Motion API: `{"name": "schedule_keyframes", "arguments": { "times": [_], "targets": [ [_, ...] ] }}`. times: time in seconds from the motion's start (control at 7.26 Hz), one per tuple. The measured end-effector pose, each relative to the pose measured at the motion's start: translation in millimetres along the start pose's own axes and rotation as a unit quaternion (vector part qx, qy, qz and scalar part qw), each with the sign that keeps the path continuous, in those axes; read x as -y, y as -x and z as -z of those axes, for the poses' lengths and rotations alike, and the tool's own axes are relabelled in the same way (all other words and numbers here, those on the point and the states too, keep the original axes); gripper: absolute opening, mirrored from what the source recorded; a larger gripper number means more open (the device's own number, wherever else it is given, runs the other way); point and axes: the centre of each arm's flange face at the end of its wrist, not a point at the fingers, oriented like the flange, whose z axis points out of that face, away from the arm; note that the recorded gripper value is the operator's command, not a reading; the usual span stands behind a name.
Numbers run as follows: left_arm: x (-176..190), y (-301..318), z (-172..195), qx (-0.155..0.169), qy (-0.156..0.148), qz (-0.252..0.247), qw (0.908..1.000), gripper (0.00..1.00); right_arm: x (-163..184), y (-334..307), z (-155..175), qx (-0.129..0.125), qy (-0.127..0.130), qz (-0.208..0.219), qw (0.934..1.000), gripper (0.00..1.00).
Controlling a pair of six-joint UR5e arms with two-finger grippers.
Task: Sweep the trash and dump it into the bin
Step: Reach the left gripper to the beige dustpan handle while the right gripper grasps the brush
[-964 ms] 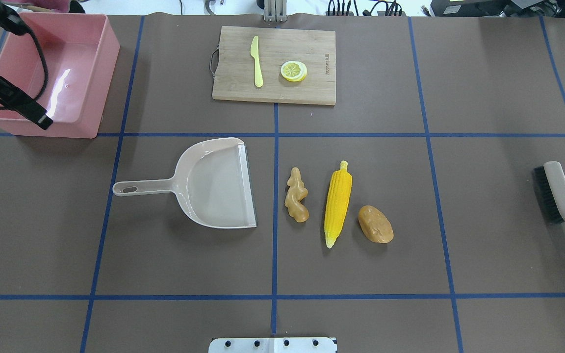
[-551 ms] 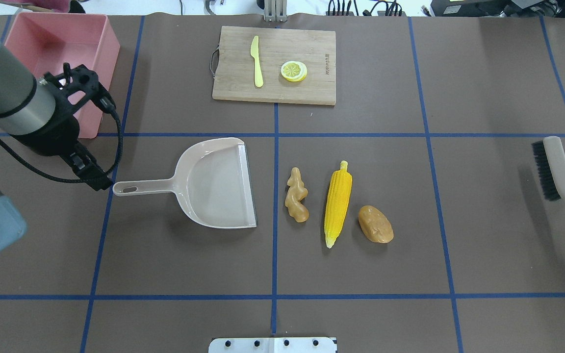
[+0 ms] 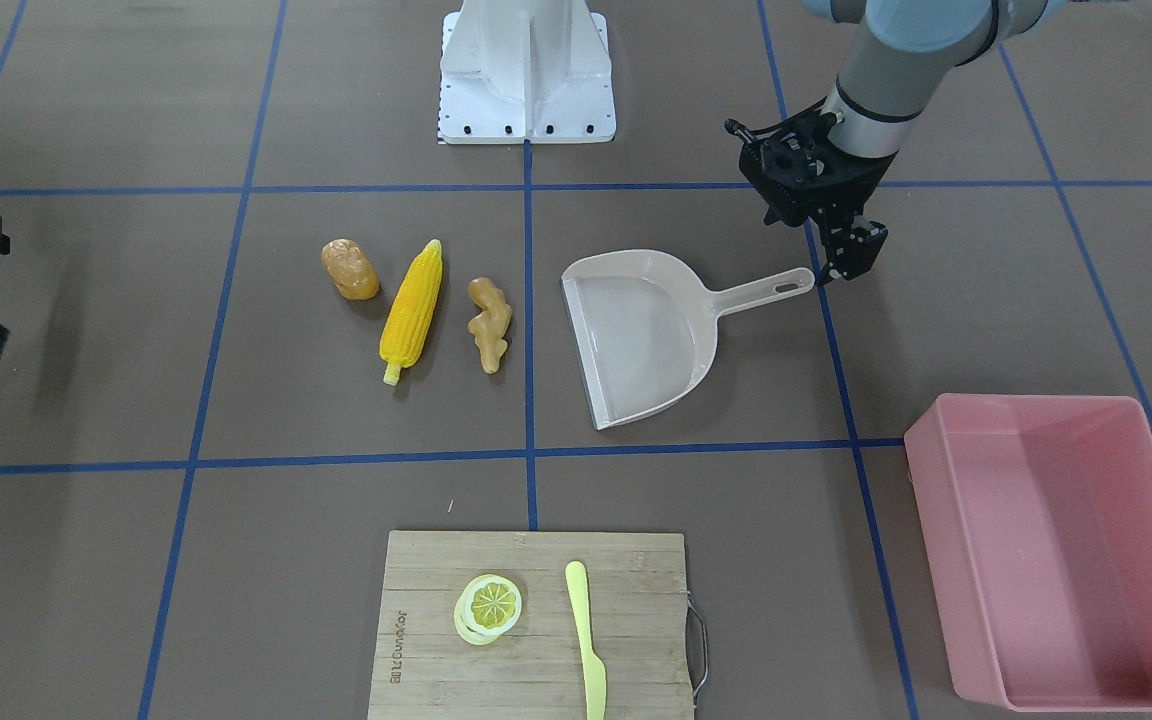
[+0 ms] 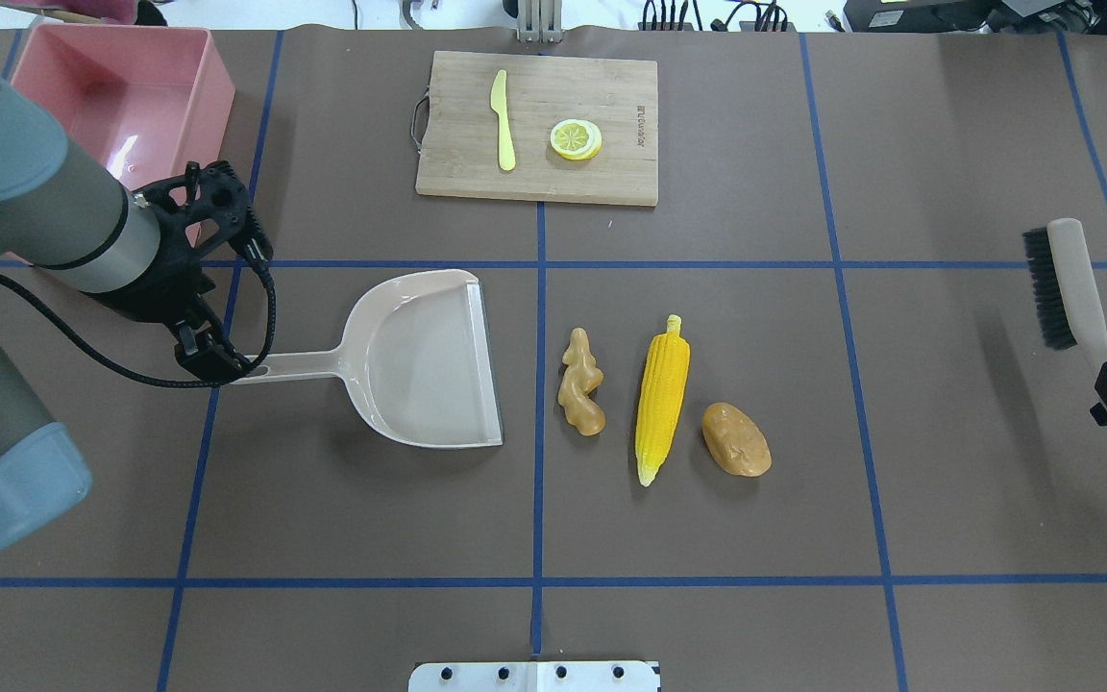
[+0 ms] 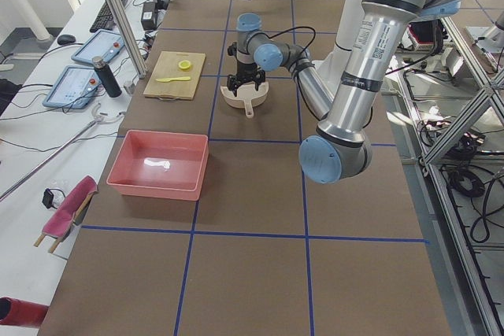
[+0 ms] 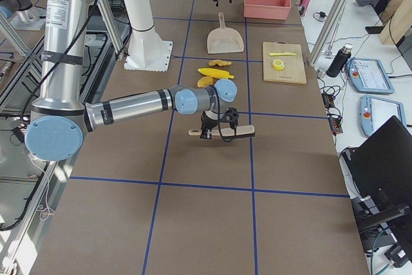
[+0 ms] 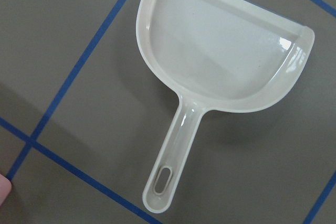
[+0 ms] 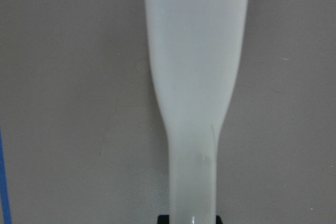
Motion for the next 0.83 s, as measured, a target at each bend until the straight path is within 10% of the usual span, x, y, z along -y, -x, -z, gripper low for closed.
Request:
{"name": "schedule_keyframes", "arguments": {
  "times": [0.83],
  "targets": [
    [7.0, 6.6, -77.7, -0.011, -0.024, -0.098, 0.9948, 0.98, -4.2, 12.0, 62.3, 0.113, -0.028, -0.009, 0.9931, 0.00]
  ]
}}
